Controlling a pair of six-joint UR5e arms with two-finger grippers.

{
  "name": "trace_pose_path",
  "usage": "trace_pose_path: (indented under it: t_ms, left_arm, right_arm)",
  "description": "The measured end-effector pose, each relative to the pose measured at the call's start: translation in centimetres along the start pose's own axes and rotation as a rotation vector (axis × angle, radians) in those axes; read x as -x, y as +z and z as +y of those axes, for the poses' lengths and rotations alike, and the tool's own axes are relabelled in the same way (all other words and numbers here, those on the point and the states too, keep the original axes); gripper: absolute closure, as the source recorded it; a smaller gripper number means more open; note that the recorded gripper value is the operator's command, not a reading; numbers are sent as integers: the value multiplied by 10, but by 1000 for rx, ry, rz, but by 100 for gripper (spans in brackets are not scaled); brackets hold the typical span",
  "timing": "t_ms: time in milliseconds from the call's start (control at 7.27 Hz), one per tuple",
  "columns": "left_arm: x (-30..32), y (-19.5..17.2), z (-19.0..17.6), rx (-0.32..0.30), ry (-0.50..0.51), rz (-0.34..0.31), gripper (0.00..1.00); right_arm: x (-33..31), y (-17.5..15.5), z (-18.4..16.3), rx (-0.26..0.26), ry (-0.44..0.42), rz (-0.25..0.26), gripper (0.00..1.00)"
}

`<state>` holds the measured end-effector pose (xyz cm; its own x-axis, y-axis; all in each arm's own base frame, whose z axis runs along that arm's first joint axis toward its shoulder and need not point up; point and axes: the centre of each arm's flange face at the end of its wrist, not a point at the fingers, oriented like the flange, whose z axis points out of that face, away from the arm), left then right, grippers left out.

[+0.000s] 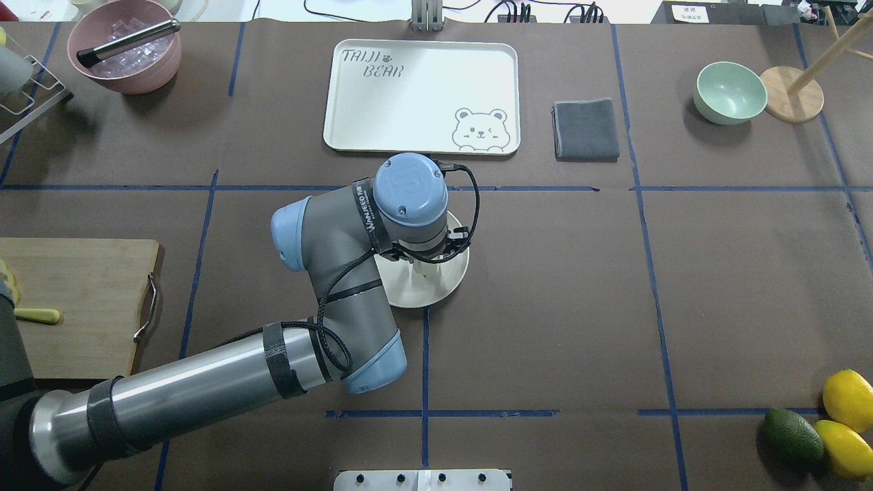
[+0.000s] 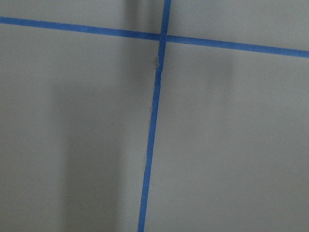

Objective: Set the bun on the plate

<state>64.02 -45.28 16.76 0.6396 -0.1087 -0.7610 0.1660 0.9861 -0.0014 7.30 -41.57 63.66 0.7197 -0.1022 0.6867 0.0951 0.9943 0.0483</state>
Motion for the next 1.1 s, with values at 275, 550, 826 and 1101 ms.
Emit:
trace_pose_path:
  t_ms: [275,550,826,1101]
  left_arm:
    - [19,-24,-20,-7,37,0,0]
    - [121,-75,-52,20,194,-16,0]
    - [284,-121,-85,60,364,-35,0]
    - [451,-160,-119,98,481,-65,0]
  right_arm:
    - [0,-1,-1,-1,-2,1,0]
    - [0,0,-1,0,-1,1,0]
    - [-1,0,-2,1,-1,2,0]
    - [-2,2,-2,3,0,2,0]
